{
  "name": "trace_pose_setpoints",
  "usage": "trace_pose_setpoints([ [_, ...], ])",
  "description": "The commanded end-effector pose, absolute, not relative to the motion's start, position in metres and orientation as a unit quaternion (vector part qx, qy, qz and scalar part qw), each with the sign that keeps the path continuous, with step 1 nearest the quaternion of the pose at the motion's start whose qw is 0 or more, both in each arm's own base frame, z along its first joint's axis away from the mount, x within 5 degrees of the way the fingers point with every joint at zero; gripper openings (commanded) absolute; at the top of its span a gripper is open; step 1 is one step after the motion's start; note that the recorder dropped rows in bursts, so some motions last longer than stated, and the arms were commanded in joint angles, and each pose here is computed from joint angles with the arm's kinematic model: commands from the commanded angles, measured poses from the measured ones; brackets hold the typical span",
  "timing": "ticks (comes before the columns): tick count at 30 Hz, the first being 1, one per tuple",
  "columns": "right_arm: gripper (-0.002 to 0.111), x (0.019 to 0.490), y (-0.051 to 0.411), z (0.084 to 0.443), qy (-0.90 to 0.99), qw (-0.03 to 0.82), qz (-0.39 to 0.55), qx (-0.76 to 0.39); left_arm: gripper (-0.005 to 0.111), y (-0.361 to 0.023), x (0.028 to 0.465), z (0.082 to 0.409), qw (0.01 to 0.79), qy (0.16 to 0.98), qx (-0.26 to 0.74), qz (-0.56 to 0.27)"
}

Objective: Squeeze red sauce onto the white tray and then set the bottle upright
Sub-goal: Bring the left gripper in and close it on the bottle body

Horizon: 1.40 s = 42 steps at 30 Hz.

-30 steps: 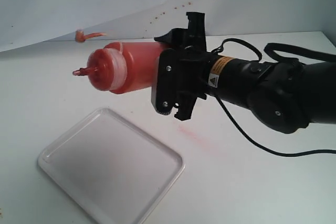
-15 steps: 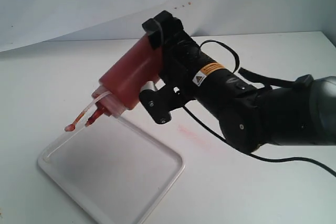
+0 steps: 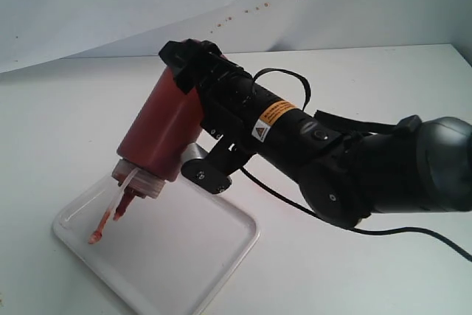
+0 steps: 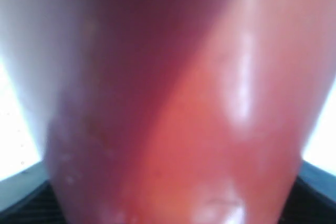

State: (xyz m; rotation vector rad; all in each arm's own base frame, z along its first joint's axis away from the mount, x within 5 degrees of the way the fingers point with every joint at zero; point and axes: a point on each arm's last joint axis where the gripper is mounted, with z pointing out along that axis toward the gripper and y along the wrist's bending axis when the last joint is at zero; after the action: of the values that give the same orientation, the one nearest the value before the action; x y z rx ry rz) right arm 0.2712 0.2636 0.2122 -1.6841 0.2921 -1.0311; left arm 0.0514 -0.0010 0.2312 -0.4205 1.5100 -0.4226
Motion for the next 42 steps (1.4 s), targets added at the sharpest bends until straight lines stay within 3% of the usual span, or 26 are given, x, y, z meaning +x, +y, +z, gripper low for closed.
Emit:
trace_pose_setpoints([
  [1, 0.000, 0.278, 0.263, 0.205, 0.126, 0.546, -0.451, -0.695, 0.000, -0.003, 0.047, 0.242, 0.677, 0.680, -0.192, -0.206],
  [6, 0.000, 0.280, 0.264, 0.203, 0.127, 0.562, -0.469, -0.669, 0.000, -0.007, 0.056, 0.262, 0.621, 0.724, -0.205, -0.220],
  [11, 0.000, 0.285, 0.259, 0.205, 0.147, 0.563, -0.479, -0.657, 0.000, -0.013, 0.078, 0.283, 0.523, 0.817, -0.155, -0.187],
  [15, 0.000, 0.294, 0.249, 0.203, 0.157, 0.551, -0.485, -0.661, 0.000, -0.023, 0.105, 0.298, 0.461, 0.857, -0.101, -0.208],
  [21, 0.000, 0.306, 0.234, 0.203, 0.165, 0.539, -0.498, -0.659, 0.001, -0.037, 0.146, 0.305, 0.422, 0.863, -0.046, -0.274],
  [30, 0.000, 0.304, 0.237, 0.205, 0.142, 0.545, -0.499, -0.658, 0.003, -0.053, 0.199, 0.287, 0.388, 0.843, 0.004, -0.372],
  [34, 0.000, 0.304, 0.237, 0.204, 0.143, 0.544, -0.498, -0.660, 0.014, -0.061, 0.220, 0.288, 0.343, 0.839, 0.036, -0.420],
  [42, 0.000, 0.304, 0.237, 0.202, 0.144, 0.539, -0.493, -0.668, 0.063, -0.067, 0.263, 0.283, 0.281, 0.838, 0.066, -0.463],
])
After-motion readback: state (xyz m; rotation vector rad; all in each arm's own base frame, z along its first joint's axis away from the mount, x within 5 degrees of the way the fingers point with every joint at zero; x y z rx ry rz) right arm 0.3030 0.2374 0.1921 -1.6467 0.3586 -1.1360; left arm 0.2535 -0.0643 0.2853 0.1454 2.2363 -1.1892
